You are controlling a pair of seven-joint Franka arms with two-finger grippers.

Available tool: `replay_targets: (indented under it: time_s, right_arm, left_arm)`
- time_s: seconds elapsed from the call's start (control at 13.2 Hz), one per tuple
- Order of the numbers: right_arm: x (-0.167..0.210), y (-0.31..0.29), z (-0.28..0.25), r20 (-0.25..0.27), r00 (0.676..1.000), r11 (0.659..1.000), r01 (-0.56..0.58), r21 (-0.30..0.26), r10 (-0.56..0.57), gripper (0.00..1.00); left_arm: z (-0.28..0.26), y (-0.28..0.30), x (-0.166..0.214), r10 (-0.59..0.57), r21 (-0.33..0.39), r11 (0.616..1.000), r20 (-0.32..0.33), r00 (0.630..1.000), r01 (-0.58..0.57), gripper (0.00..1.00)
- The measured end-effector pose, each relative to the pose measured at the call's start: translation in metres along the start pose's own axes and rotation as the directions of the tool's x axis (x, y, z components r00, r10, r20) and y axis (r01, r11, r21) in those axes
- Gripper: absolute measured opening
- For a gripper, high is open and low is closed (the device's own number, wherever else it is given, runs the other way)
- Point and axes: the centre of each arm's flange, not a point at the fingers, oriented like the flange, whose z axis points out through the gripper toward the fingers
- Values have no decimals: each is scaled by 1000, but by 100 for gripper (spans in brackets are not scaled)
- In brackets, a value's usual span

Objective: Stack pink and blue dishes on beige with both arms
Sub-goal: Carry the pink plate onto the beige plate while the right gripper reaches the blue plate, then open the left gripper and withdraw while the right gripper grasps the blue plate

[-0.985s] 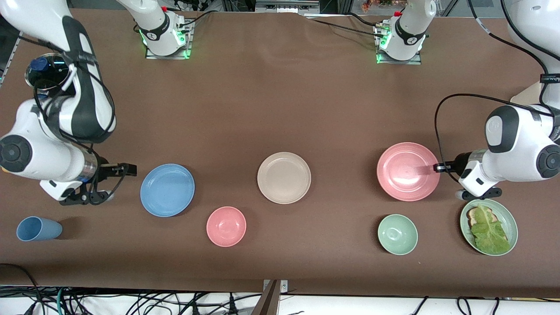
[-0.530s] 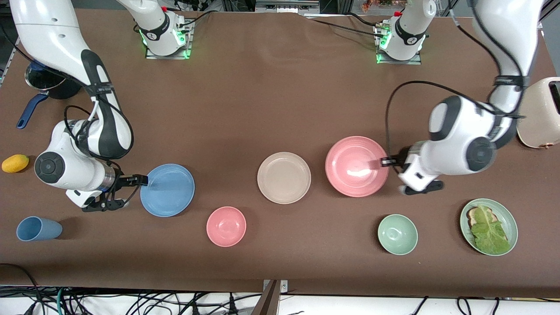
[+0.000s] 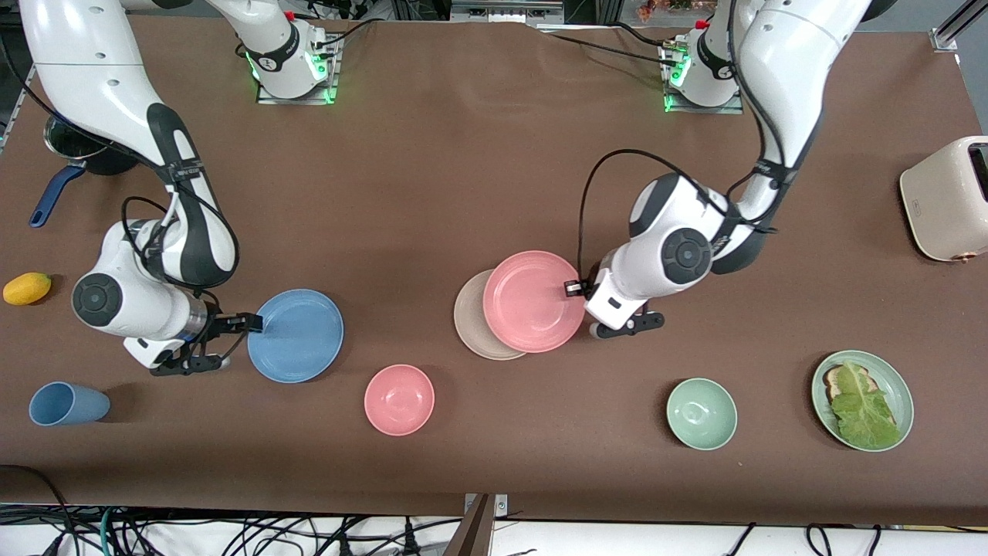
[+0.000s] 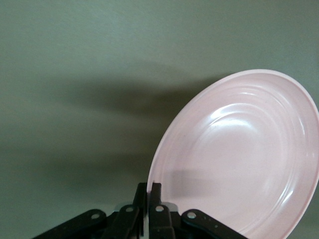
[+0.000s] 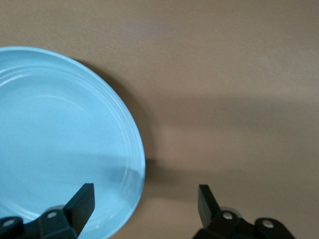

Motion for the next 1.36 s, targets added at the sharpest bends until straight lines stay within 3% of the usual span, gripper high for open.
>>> replay_targets:
  time_s: [0.15,0.23,0.3,0.38,0.45,0.53,0.76,0.98,1.14,1.21,1.36]
  right_arm:
    - [1,-3,16,0,1000,1000,4,-1,-4,85]
    - [0,-3,22,2,1000,1000,4,-1,-4,77]
    - [0,-3,25,4,1000,1000,4,-1,-4,76]
    - [0,-3,25,4,1000,1000,4,-1,-4,69]
    - [0,-4,25,4,1000,1000,5,-1,-5,55]
    - [1,-5,25,4,1000,1000,7,0,-7,42]
    - [3,-18,20,-6,1000,1000,3,13,-3,7]
    - [4,-21,9,-15,1000,1000,6,15,-6,6]
    - [5,-22,-3,-5,1000,1000,9,18,-8,6]
    - [6,-24,-17,3,1000,1000,11,20,-11,6]
    - [11,-33,-56,6,1000,999,26,24,-26,4]
  left_arm:
    - [15,11,-2,-26,18,1000,-11,1000,26,5]
    - [22,18,-2,-39,31,999,-23,999,40,5]
    - [30,26,-1,-52,39,998,-34,998,53,5]
    - [38,31,-1,-59,44,997,-38,998,60,5]
    - [44,34,0,-63,46,997,-36,997,65,5]
    - [48,35,2,-66,46,997,-36,997,68,10]
    - [44,36,10,-67,41,997,-54,996,69,41]
    - [34,32,20,-39,75,996,-104,994,47,72]
    - [27,28,22,-39,102,994,-102,994,49,94]
    - [22,26,23,-42,109,993,-101,994,53,100]
    - [11,17,27,-49,129,990,-92,995,61,100]
